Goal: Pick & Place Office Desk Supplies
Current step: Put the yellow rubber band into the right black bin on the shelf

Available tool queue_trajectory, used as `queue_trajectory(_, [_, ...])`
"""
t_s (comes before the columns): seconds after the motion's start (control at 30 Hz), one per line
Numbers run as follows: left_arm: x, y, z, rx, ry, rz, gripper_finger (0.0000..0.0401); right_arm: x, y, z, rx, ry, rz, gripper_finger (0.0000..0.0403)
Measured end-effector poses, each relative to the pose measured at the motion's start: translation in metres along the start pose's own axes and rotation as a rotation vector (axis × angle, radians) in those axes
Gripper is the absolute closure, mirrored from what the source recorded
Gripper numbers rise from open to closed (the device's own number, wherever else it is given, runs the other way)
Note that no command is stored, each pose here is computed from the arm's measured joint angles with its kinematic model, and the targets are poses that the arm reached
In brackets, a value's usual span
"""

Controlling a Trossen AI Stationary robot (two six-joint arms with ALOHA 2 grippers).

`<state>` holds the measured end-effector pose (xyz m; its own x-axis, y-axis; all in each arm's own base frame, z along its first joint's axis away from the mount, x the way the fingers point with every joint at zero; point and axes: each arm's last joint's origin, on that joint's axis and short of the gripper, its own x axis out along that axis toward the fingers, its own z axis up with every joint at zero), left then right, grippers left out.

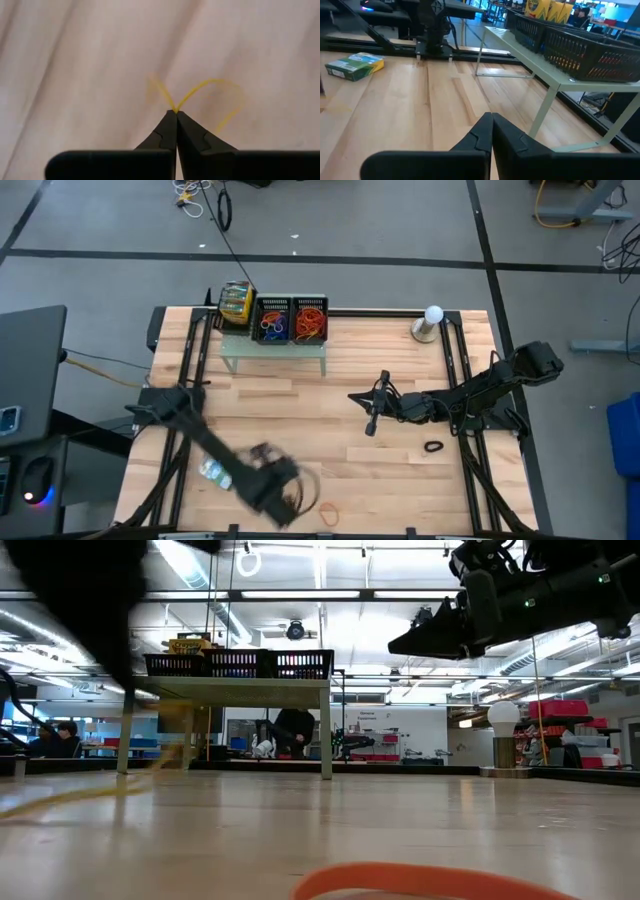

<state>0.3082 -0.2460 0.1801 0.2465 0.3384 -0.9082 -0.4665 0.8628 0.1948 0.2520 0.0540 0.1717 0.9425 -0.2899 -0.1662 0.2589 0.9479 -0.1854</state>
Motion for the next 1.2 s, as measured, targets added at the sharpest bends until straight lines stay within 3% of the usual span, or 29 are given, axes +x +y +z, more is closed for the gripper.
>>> queue_trajectory(0.1, [0.021, 0.024, 0.021, 0.009, -0.101, -0.159, 0.0399, -0.001, 0.001, -0.001, 0.017, 0.008, 0.004, 0.0392])
queue_trajectory(0.2, [0.039, 0.053, 0.025, -0.008, -0.165, -0.25, 0.0399, -0.002, 0.004, -0.004, 0.045, 0.035, 0.019, 0.0392])
queue_trajectory(0.43, [0.073, 0.094, 0.007, -0.015, -0.171, -0.276, 0.0399, -0.01, 0.015, -0.014, 0.116, 0.129, 0.042, 0.0392])
queue_trajectory(0.63, [0.086, 0.102, 0.006, 0.031, -0.157, -0.24, 0.0384, -0.017, 0.023, -0.015, 0.141, 0.135, 0.006, 0.0399])
queue_trajectory(0.83, [0.085, 0.104, 0.016, 0.044, -0.101, -0.311, 0.0327, -0.023, 0.031, -0.014, 0.165, 0.127, 0.025, 0.0397])
queue_trajectory(1.07, [0.08, 0.102, 0.019, 0.247, -0.109, -0.3, 0.0253, -0.031, 0.039, -0.015, 0.151, 0.119, 0.008, 0.0397])
queue_trajectory(1.2, [0.086, 0.107, 0.022, 0.284, -0.106, -0.248, 0.0223, -0.031, 0.039, -0.015, 0.145, 0.118, 0.006, 0.0396])
